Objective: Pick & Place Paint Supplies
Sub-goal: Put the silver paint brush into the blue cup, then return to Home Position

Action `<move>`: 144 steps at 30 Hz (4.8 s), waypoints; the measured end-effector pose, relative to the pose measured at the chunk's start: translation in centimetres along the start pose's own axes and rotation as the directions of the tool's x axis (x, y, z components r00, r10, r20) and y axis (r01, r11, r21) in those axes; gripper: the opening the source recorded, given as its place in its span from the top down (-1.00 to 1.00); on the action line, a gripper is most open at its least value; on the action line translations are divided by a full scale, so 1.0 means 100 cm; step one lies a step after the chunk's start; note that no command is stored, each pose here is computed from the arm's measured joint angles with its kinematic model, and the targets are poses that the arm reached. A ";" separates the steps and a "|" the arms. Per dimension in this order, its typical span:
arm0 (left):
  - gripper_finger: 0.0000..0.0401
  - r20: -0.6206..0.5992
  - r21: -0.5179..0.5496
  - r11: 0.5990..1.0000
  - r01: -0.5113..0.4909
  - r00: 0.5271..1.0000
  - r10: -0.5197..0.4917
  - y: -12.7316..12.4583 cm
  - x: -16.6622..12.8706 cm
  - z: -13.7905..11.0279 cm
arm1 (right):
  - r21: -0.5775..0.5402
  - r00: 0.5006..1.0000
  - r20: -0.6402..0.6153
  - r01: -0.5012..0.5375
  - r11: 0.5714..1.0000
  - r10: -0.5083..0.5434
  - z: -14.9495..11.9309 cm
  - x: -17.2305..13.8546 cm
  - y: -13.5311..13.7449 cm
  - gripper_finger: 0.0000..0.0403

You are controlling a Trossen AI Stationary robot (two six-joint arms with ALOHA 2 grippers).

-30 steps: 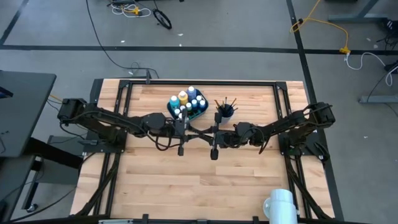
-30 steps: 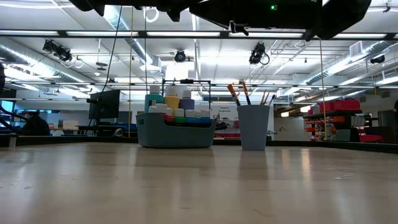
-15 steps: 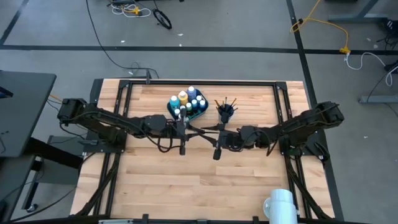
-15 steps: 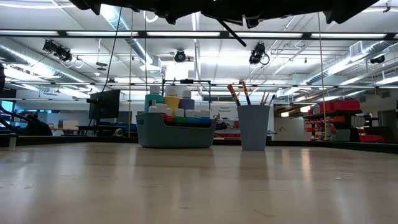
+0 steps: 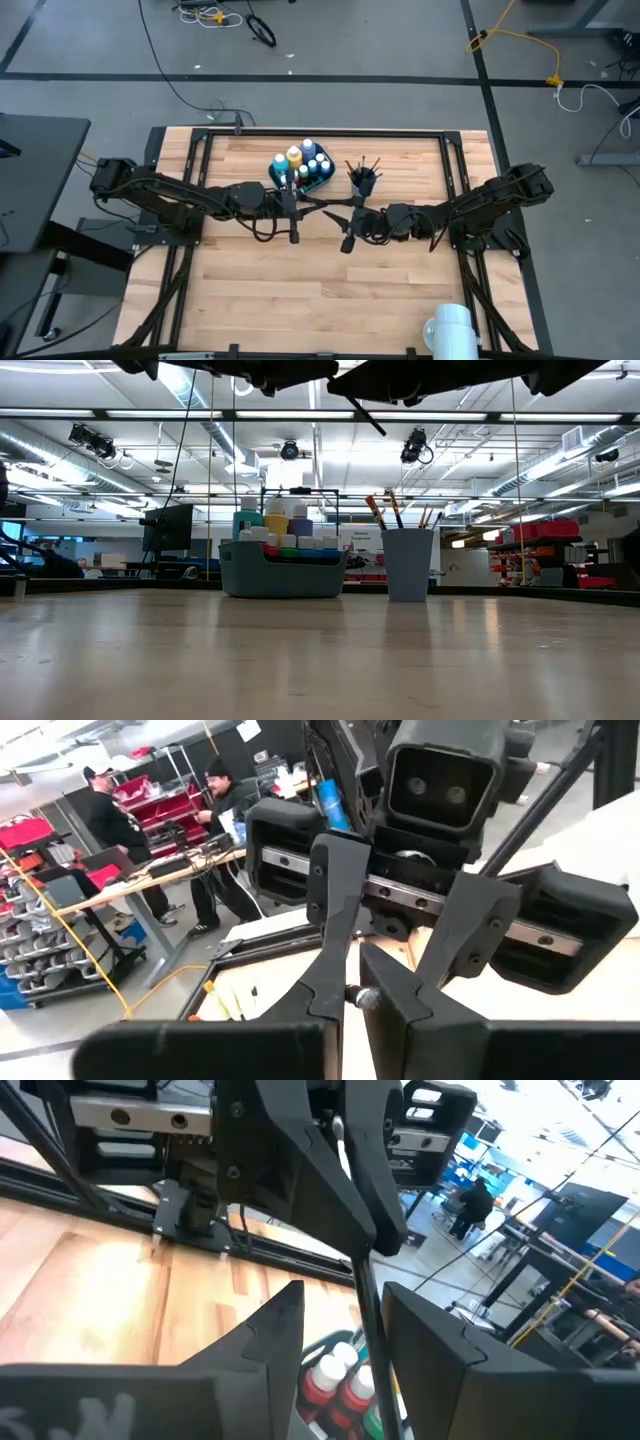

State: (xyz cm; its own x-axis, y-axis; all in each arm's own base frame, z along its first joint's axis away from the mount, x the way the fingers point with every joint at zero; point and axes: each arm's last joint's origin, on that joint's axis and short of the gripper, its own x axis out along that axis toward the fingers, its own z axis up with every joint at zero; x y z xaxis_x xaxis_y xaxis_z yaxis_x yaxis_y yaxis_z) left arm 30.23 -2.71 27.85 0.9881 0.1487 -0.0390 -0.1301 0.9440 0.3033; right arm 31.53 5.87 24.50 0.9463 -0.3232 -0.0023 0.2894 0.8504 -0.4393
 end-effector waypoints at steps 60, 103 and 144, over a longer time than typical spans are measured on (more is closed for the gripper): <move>0.51 0.037 -0.028 0.981 -0.193 0.980 0.194 0.000 -0.082 0.062 | 0.073 0.900 -0.196 0.410 0.909 -0.390 -0.007 -0.006 -0.042 0.86; 0.67 -0.064 -0.016 0.989 -0.150 0.987 0.148 -0.022 -0.097 0.056 | 0.301 0.870 -0.210 0.492 0.817 -0.446 -0.143 -0.004 -0.064 0.60; 0.67 -0.104 -0.144 0.946 -0.291 0.955 0.278 0.019 -0.193 -0.044 | 0.187 0.997 0.072 -0.041 0.981 0.028 -0.007 -0.136 -0.076 0.78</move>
State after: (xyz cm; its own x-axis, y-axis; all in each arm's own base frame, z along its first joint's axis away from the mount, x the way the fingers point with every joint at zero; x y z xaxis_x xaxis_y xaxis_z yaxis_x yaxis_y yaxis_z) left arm 10.59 -2.49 25.03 0.8991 0.4346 -0.0518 -0.4220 0.8922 0.1608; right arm 16.35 3.52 27.22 0.9618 -0.2690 0.0501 0.2725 0.9256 -0.2628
